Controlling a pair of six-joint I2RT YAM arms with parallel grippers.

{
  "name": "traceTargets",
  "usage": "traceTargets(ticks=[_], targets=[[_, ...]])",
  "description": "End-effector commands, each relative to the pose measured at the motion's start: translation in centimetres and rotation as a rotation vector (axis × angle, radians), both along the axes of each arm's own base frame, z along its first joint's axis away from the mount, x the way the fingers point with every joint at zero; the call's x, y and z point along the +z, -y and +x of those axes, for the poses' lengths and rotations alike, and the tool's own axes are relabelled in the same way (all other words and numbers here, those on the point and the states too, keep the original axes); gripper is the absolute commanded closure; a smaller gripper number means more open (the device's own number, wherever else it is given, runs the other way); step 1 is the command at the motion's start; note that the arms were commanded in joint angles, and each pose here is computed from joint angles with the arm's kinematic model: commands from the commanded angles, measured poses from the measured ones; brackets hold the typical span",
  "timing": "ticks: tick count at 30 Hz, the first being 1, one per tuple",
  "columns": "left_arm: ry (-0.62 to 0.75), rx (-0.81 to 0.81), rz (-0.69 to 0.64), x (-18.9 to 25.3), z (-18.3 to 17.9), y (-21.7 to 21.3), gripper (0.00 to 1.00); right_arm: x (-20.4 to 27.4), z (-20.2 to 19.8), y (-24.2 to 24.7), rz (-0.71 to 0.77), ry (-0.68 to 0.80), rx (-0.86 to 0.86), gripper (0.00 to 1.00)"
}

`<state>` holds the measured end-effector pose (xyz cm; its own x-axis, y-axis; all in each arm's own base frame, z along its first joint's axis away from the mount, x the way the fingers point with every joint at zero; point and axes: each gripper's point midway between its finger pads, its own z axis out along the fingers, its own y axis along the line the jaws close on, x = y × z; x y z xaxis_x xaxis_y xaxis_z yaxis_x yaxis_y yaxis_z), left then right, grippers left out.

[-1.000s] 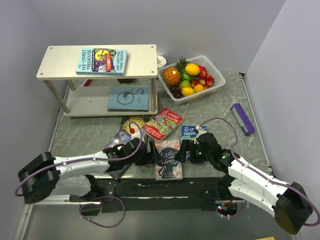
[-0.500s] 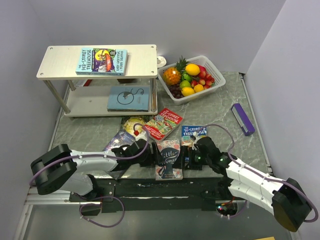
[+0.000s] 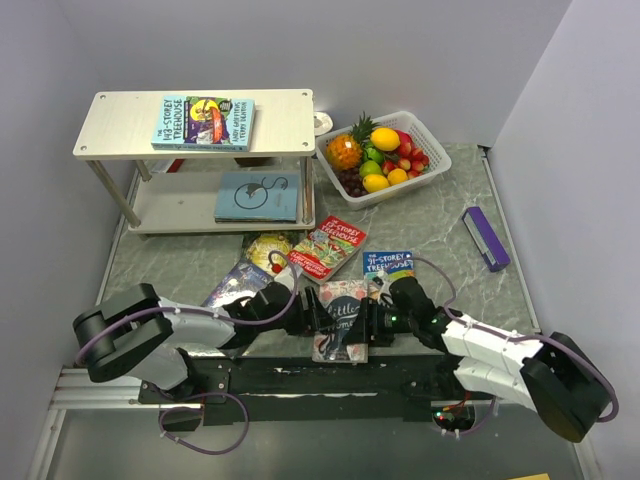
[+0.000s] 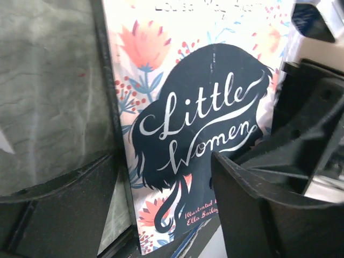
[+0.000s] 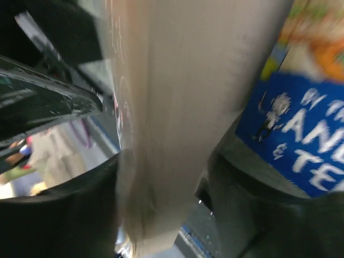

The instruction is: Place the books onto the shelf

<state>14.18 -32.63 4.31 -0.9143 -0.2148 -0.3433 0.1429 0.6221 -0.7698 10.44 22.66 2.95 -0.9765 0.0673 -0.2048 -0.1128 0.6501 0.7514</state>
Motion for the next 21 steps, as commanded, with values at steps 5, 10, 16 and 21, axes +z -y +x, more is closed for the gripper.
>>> traceTargets(ticks=[5, 10, 16, 21], targets=[[-0.074, -0.116, 0.052, -2.2, -3.7, -1.4, 0.28, 0.0, -1.4, 0.6, -0.007, 0.003, 0.022, 0.62], [-0.023, -0.007, 0.098, -1.1, -2.2, -3.2, 0.23, 3.3, -0.2, 0.7, 0.005, 0.103, 0.000, 0.88], [0.064, 0.016, 0.013, 2.8, -1.7, -3.7, 0.11, 9.0, -0.5, 0.5, 0.059, 0.188, 0.057, 1.00], [0.152, -0.014, -0.083, 6.3, -1.8, -3.4, 0.06, 13.8, -1.9, -1.0, 0.198, 0.235, 0.188, 1.00]])
